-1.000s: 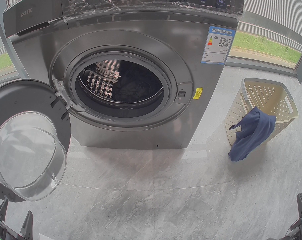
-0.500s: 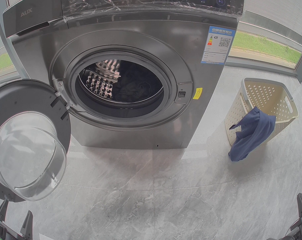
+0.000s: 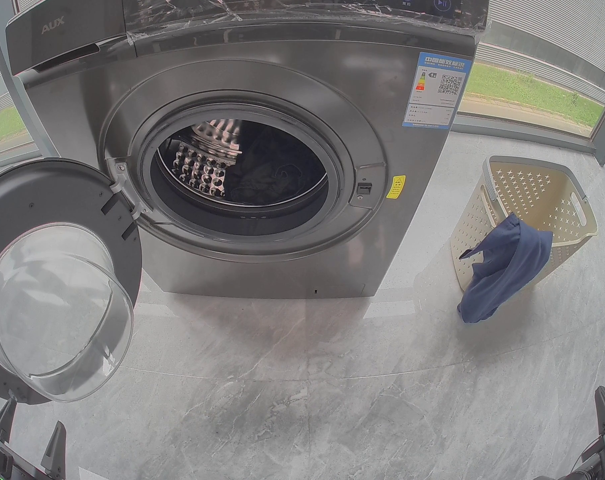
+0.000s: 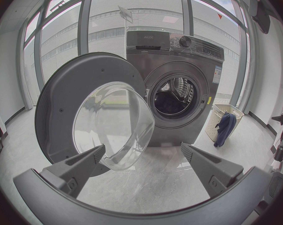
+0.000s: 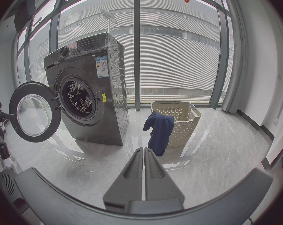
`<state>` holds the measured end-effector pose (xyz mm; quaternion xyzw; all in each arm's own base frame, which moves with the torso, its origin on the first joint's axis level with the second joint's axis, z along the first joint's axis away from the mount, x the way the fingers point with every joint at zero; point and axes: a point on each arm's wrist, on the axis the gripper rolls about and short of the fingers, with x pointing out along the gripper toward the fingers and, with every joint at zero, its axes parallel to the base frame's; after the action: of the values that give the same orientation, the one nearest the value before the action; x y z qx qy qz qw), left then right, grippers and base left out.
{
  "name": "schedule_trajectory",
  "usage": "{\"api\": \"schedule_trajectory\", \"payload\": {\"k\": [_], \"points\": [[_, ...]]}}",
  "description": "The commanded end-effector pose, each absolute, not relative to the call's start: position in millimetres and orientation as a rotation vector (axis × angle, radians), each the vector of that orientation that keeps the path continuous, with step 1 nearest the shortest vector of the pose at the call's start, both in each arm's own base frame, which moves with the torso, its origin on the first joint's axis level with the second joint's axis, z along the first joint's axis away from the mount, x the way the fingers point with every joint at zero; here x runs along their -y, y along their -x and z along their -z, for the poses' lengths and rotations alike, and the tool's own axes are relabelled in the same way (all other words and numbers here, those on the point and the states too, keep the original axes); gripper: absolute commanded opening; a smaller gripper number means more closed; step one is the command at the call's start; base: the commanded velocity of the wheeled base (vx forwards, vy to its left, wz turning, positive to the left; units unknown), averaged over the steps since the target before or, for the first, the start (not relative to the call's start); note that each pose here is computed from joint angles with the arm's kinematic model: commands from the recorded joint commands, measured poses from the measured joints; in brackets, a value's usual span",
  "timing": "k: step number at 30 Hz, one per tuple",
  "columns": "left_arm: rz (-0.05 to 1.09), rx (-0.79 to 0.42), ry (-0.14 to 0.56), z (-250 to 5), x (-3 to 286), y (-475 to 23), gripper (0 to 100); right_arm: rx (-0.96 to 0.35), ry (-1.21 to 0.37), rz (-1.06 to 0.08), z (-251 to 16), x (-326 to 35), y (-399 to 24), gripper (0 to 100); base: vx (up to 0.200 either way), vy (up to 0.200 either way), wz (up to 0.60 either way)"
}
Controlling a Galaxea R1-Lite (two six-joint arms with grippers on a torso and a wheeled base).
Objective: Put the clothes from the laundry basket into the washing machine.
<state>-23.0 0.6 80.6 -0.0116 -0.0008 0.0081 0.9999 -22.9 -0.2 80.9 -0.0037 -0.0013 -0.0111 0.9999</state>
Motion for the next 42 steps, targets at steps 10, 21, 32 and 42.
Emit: {"api": "schedule_trajectory", "payload": {"k": [10,21,32,42], "points": [[-0.014,0.0,0.026,-75.5,-0.5,22.8,100,-0.002,0.006,0.021,-75.7,0.2,22.6,0,0.0,0.0,0.0],[-0.018,-0.001,0.025,-75.3,-0.6,22.8,100,-0.002,0.008,0.023,-75.7,0.2,22.6,0,0.0,-0.036,0.0],[-0.017,-0.001,0.021,-75.3,-0.5,22.8,100,0.0,0.014,0.021,-75.7,0.1,22.7,0,0.0,-0.182,0.0],[-0.017,-0.001,0.025,-75.3,-0.5,22.8,100,0.002,0.055,-0.003,-75.8,-0.4,22.7,0,0.0,0.0,0.0]]}}
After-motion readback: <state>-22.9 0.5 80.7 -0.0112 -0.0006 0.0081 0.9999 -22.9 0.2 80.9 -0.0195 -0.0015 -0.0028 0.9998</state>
